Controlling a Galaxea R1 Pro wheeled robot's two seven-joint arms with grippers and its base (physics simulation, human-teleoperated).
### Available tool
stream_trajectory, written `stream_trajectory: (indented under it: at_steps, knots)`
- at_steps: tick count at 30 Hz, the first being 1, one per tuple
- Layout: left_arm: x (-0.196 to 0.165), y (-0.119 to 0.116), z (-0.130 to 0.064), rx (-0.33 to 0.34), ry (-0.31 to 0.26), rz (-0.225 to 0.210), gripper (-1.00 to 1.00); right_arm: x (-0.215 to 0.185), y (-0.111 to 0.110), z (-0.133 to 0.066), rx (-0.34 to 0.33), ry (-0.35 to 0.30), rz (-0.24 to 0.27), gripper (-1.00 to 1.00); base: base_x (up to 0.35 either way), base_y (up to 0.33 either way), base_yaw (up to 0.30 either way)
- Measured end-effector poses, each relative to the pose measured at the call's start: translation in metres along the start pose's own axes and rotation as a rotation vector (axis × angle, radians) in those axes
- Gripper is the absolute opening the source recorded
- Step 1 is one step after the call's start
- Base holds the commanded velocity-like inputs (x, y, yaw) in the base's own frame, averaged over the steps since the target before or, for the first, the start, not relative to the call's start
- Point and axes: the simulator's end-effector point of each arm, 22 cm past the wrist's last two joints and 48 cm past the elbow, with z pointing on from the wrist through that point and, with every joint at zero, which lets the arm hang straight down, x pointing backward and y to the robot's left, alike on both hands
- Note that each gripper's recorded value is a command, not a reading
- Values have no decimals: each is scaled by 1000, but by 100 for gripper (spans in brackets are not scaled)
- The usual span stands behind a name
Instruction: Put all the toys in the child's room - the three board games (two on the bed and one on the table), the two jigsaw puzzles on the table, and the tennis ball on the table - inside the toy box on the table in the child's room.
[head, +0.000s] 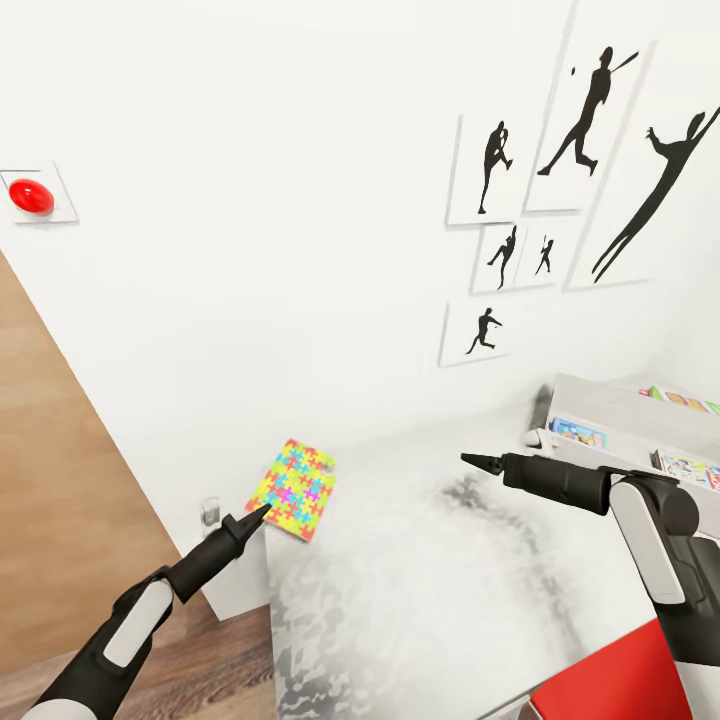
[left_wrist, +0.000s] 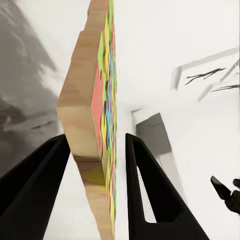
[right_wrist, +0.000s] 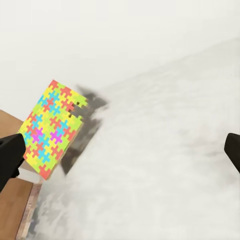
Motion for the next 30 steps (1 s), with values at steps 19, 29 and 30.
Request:
stream_trajectory:
  at_steps: [19, 29, 30]
  knots:
    - [12, -62, 0, 104, 57, 64, -100, 0, 13, 0, -17, 5, -35, 100, 0, 0, 0]
    - [17, -78, 0, 97, 71, 95, -100, 2, 16, 1, -21, 10, -44, 100, 0, 0, 0]
    - [17, -80, 0, 91, 70, 100, -100, 2, 16, 1, -21, 11, -44, 100, 0, 0, 0]
